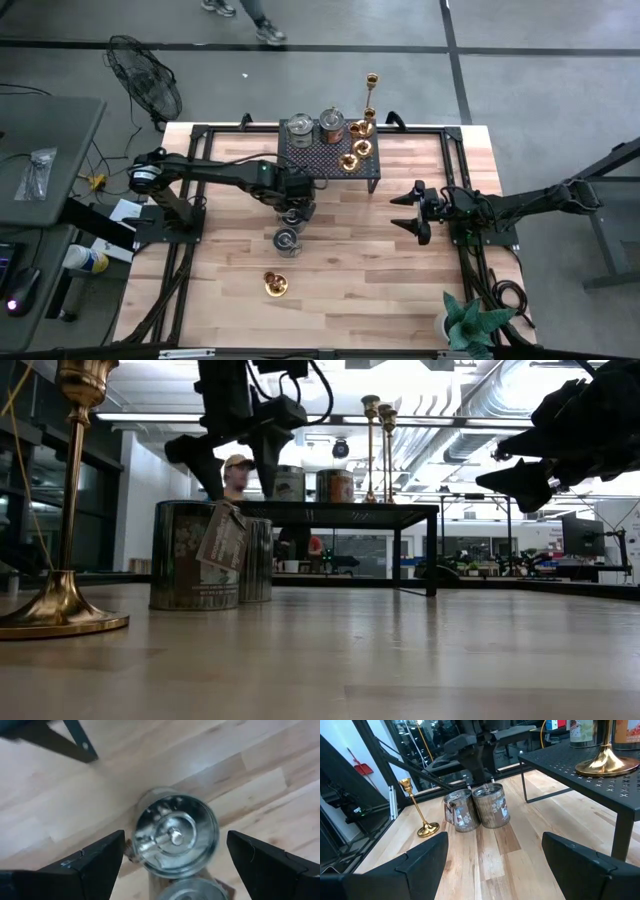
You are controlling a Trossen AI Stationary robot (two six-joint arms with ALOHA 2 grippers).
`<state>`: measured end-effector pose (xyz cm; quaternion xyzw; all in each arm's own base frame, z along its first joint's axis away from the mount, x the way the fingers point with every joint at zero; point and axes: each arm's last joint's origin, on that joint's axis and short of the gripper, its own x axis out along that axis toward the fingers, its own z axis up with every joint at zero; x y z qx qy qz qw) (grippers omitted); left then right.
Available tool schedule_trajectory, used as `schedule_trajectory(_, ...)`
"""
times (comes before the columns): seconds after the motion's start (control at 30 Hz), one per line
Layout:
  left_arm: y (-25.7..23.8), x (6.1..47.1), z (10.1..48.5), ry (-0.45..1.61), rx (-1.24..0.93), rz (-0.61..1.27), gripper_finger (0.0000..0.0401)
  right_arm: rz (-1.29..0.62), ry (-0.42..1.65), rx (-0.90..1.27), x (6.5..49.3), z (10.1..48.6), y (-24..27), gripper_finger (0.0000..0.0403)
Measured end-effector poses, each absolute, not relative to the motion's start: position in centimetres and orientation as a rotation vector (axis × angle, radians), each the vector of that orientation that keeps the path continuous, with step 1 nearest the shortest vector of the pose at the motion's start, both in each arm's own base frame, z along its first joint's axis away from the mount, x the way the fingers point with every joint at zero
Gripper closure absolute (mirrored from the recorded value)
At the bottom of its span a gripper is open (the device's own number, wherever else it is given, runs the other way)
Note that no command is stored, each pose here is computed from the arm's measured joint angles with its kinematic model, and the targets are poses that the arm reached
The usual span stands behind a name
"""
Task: Pick & Place candle stick holders
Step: Align the brown scented candle with the orange scented candle on the shelf
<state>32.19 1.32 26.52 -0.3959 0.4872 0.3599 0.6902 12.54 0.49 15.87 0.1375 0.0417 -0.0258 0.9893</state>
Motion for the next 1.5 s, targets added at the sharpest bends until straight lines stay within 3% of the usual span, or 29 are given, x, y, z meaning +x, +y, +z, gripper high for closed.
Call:
schedule_trajectory(0.2,2.2,32.6,25.6,1.142,-0.974,0.732,0.0008,-0.052,0.083,0.276,12.5,15.9,0.5,0.0087)
schedule_trajectory(0.37,2.8,33.0,24.7,1.174,-1.066,0.689,0.0005,-0.052,0.083,0.276,12.5,15.9,0.5,0.0087)
schedule_trajectory(0.63,2.9,33.1,23.2,1.276,-1.008,0.71,0.0009,-0.052,0.088,0.276,12.5,15.8,0.5,0.0087)
schedule_trajectory(1.13,3.1,32.8,26.4,1.325,-0.919,0.766,0.0009,-0.052,0.088,0.276,12.5,15.8,0.5,0.0087)
schedule_trajectory(1.5,3.2,33.1,24.9,1.372,-0.862,0.798,0.0009,-0.052,0.088,0.276,12.5,15.8,0.5,0.0087)
